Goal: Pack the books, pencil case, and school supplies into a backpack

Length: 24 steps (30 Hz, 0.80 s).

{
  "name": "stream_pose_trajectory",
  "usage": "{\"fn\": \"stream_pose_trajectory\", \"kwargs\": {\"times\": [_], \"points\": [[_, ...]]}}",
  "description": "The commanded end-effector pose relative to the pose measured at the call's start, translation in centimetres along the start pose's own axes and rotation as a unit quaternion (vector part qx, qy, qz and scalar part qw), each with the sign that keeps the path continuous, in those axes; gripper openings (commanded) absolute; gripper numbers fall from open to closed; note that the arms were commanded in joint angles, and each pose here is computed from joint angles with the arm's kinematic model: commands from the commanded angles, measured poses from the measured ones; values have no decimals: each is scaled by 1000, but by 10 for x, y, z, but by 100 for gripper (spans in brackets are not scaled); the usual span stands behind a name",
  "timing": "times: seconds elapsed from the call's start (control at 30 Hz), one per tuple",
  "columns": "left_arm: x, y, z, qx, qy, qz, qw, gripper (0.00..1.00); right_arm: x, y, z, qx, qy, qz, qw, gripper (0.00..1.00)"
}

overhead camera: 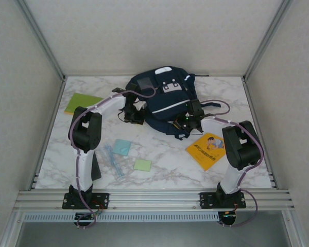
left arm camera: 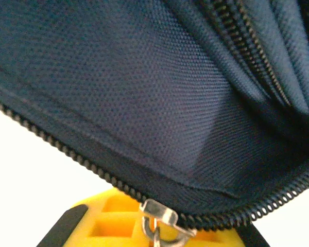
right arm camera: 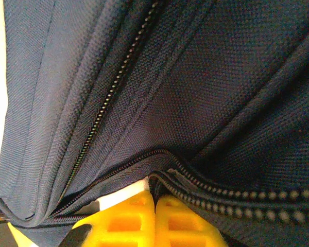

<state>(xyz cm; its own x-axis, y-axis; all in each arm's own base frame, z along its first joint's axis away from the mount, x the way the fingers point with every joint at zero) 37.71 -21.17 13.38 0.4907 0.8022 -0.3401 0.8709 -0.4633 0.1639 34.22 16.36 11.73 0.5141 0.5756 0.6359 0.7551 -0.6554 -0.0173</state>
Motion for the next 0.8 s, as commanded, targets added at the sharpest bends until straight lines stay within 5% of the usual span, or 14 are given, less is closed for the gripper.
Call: {"fn": "stream_pose_trajectory", "kwargs": {"times": [0.0, 0.2, 0.5, 0.63, 0.77], "points": [[30, -26, -21, 58, 40, -70, 995, 0, -52, 27, 2, -109, -165, 5, 980, 0], [68, -5, -49, 33, 208, -107, 972, 0, -48, 30, -6, -126, -176, -15, 976, 0], [95, 26, -57, 9, 326, -59, 944, 0, -29, 33, -6, -120, -161, -43, 979, 0], [122, 28, -58, 9, 308, -97, 946, 2, -23, 33, -8, -122, -158, -53, 979, 0], [109, 31, -60, -21, 248, -95, 964, 17, -5, 30, -7, -93, -117, -66, 987, 0]]}}
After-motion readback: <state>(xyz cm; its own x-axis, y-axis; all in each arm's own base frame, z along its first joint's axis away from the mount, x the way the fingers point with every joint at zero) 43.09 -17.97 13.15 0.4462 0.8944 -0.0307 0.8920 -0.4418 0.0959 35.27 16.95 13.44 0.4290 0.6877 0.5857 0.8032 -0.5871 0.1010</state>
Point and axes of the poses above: each hand's point on the last joint's axis, 136 mm out from that joint toward the fingers, its own z axis out along the fingers, its own x axis along the line the jaws close on, y = z × x, the point moved 9 cm from there along -z, back along the fingers, and after that the axes turned 12 degrees about z, right-handed, at the moved point
